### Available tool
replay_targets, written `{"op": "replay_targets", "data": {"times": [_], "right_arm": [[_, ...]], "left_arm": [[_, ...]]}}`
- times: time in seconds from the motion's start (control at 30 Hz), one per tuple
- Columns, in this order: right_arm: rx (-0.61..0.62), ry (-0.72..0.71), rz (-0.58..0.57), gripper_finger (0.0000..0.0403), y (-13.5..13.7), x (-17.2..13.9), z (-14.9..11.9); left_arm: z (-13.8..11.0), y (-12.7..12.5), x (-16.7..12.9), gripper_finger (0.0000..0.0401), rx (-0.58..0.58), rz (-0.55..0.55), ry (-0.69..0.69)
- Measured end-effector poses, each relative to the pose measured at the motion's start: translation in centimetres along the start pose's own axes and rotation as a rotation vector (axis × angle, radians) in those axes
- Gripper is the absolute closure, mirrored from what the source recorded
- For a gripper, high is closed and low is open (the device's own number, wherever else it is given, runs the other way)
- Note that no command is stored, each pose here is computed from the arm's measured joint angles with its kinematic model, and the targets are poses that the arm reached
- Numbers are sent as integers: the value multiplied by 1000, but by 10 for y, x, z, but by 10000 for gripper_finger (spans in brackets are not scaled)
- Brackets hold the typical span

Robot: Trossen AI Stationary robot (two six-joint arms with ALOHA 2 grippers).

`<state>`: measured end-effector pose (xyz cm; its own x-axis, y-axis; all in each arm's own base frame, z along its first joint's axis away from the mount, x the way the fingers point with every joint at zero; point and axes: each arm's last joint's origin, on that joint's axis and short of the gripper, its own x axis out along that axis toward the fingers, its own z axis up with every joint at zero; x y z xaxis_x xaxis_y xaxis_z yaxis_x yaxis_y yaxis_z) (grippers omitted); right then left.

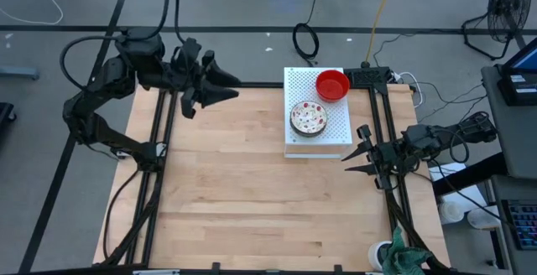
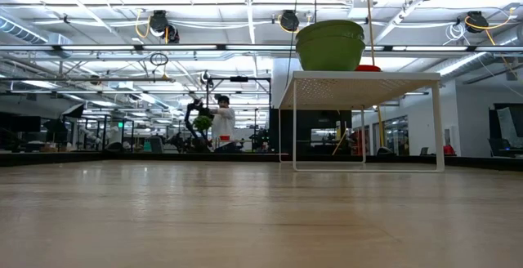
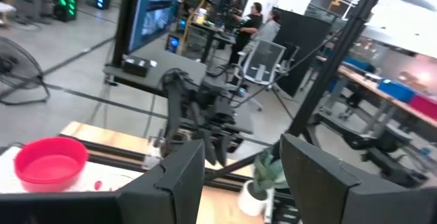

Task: Pick & Place Mini bowls
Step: Return to Home Position

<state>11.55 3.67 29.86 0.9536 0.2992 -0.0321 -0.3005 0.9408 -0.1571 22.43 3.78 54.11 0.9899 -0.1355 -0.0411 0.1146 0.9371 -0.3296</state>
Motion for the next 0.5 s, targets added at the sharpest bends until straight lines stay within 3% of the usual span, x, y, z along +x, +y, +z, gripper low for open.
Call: {"op": "replay_targets", "data": {"times": [0.5], "right_arm": [[5,5,1,298,0,0,0]], "left_arm": [[-7,-1,-3,208,134,44,63]]}}
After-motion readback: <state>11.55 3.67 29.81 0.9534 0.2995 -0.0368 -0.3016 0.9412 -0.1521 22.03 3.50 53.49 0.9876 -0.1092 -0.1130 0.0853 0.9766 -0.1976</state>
